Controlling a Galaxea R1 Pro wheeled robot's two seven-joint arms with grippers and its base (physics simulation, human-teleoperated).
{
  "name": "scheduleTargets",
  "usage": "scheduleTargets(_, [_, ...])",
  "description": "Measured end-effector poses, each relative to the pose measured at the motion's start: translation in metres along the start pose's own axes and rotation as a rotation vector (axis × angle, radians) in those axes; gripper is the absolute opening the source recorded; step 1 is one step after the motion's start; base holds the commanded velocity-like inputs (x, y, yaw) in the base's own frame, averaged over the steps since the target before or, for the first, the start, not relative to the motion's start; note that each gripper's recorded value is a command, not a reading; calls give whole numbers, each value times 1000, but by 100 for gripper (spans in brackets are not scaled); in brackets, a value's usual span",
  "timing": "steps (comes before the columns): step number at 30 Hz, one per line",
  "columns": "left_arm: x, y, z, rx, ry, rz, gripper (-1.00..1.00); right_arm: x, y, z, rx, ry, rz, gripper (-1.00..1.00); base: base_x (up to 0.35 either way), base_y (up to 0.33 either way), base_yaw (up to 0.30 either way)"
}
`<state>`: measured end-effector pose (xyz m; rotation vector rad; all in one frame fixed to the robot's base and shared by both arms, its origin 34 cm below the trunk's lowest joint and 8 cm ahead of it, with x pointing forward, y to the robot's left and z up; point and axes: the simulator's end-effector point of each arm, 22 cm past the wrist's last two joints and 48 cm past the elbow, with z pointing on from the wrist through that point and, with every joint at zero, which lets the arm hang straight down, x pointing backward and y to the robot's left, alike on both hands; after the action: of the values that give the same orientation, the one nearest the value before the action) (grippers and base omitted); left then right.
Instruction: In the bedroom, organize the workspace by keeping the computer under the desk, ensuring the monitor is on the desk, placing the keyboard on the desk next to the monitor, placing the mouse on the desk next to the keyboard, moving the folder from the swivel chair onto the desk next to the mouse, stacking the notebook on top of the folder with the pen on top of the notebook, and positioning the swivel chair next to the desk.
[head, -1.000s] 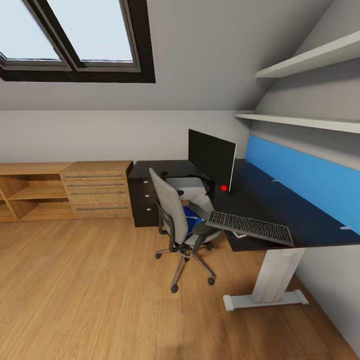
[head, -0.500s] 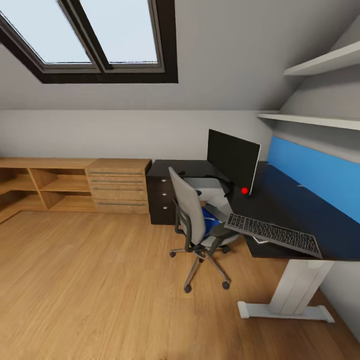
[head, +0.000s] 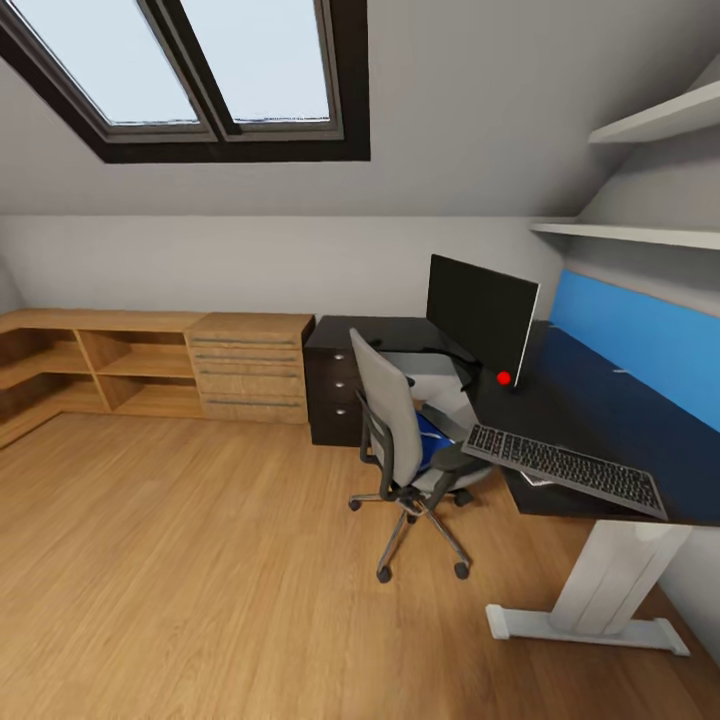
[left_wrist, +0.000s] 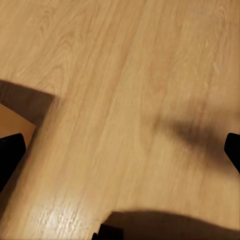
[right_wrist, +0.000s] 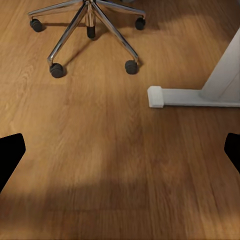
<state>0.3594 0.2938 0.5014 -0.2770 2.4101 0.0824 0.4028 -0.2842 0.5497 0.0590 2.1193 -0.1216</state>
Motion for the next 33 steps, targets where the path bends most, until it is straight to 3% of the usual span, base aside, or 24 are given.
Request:
scheduleTargets(6, [0,-8,9,11,-17,-6,100,8,-1,5,1,-3,-1,100,0,0,0])
scheduleTargets(7, [-21,-33,13,41,-68,-26,100,10,0,6,1,-3,0,100,0,0,0])
scheduleTargets(8, [-31,-38,16,48,-92,-35,100,11,0,7,1,-3,0,100,0,0,0])
scheduleTargets(10, [-40,-42,19,54,-114,-39,100,14,0,9,1,-4,0,100,0,0,0])
scheduleTargets(11, [-56,-56,26,13,-75,-56,100,7,2,13,7,-23,11,100,0,0,0])
scheduleTargets(12, [-89,-61,30,10,-129,-64,100,5,3,16,9,-31,16,100,0,0,0])
scheduleTargets(14, [-105,-63,33,-18,-110,-60,100,-7,9,24,14,-63,39,100,0,0,0])
scheduleTargets(15, [-112,-76,31,-34,17,-42,100,-44,30,49,31,-79,108,100,0,0,0])
scheduleTargets(16, [-161,-81,25,-23,-56,-54,100,-68,35,64,30,-108,120,100,0,0,0])
scheduleTargets(18, [-177,-98,27,-2,-44,-59,100,-83,40,83,29,-80,129,100,0,0,0])
scheduleTargets(19, [-215,-122,30,31,-73,-51,100,-101,45,106,29,-23,130,100,0,0,0])
scheduleTargets(22, [-289,-154,35,65,-158,-23,100,-132,48,138,41,29,123,100,0,0,0])
scheduleTargets(24, [-315,-163,37,70,-164,-2,100,-149,48,154,48,56,116,100,0,0,0])
scheduleTargets(28, [-328,-174,41,75,-132,36,100,-181,52,179,45,97,103,100,0,0,0])
scheduleTargets(33, [-319,-181,48,83,-116,57,100,-194,51,190,44,90,99,100,0,0,0])
